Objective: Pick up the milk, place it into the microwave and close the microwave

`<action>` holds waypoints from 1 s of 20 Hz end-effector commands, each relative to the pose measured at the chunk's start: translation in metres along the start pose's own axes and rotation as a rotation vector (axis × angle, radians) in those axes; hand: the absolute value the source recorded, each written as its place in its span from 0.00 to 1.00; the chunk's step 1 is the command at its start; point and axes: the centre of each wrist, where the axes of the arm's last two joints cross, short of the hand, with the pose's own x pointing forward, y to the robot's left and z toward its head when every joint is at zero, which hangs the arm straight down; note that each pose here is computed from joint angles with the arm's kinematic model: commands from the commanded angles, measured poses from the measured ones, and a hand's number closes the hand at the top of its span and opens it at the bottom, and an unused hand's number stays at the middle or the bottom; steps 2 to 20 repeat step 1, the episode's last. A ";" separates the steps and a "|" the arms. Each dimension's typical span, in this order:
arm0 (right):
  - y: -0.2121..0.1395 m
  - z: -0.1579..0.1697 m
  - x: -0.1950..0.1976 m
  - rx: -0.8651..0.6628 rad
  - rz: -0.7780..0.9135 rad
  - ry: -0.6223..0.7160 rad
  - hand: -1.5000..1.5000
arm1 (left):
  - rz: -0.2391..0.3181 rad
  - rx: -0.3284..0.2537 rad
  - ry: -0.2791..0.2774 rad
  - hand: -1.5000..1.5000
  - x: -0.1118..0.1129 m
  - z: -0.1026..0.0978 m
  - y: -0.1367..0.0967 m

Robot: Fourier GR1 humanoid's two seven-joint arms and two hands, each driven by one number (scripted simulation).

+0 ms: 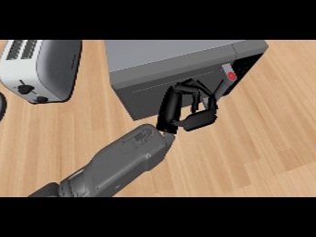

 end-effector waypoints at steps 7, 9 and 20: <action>0.000 0.001 0.002 0.003 -0.007 0.009 0.00 | -0.039 0.114 0.042 1.00 -0.005 -0.025 0.021; 0.000 0.001 0.002 0.003 -0.007 0.009 0.00 | -0.039 0.114 0.042 1.00 -0.005 -0.025 0.021; 0.000 0.001 0.002 0.003 -0.007 0.009 0.00 | -0.039 0.114 0.042 1.00 -0.005 -0.025 0.021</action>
